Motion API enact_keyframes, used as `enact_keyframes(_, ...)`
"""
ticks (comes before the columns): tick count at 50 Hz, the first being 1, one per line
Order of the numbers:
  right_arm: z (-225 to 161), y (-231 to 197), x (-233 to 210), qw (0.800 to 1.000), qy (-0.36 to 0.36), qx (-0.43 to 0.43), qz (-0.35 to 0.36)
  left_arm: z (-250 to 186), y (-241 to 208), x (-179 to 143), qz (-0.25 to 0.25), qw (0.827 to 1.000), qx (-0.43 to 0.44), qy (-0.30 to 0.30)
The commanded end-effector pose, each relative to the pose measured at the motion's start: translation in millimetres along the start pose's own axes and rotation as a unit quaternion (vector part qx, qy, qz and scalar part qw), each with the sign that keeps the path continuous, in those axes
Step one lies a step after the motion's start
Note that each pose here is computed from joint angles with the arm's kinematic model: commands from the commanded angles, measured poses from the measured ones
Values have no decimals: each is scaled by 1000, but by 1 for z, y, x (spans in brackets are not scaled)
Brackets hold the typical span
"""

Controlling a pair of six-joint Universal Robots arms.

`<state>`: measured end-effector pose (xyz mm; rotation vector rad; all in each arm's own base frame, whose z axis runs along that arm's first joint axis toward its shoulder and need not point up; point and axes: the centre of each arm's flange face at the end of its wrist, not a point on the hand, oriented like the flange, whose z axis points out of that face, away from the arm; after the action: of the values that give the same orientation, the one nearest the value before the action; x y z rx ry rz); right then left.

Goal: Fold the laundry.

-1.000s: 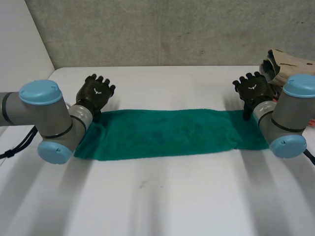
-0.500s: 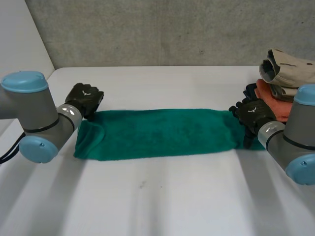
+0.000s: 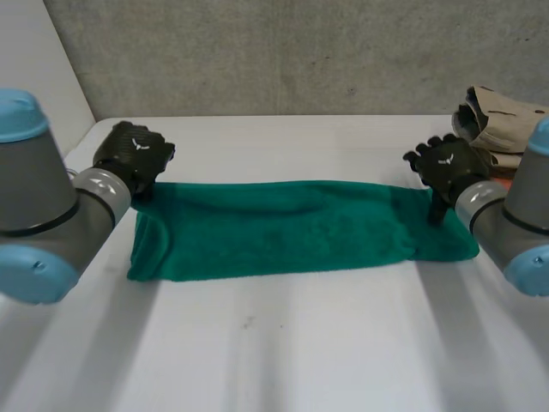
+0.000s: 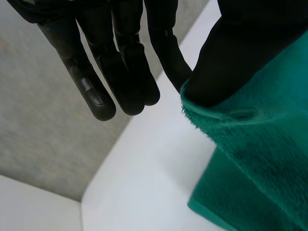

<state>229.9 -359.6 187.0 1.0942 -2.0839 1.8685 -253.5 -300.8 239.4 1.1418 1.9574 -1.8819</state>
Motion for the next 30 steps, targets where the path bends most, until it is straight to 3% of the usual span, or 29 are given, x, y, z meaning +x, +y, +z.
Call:
enact_keyframes(1,12,-14,6,999,-39,33,2,-52,-26,-4,7,999,51,-15)
enact_keyframes(11,53,13,-12,996,-78,34,5,-101,-37,-12,42,989,118,-73)
enact_keyframes(20,79,34,-22,996,-80,30,2,-109,-36,-11,52,986,132,-87)
enact_keyframes(30,42,-23,23,996,-39,77,-3,-101,-25,-19,49,987,113,-99)
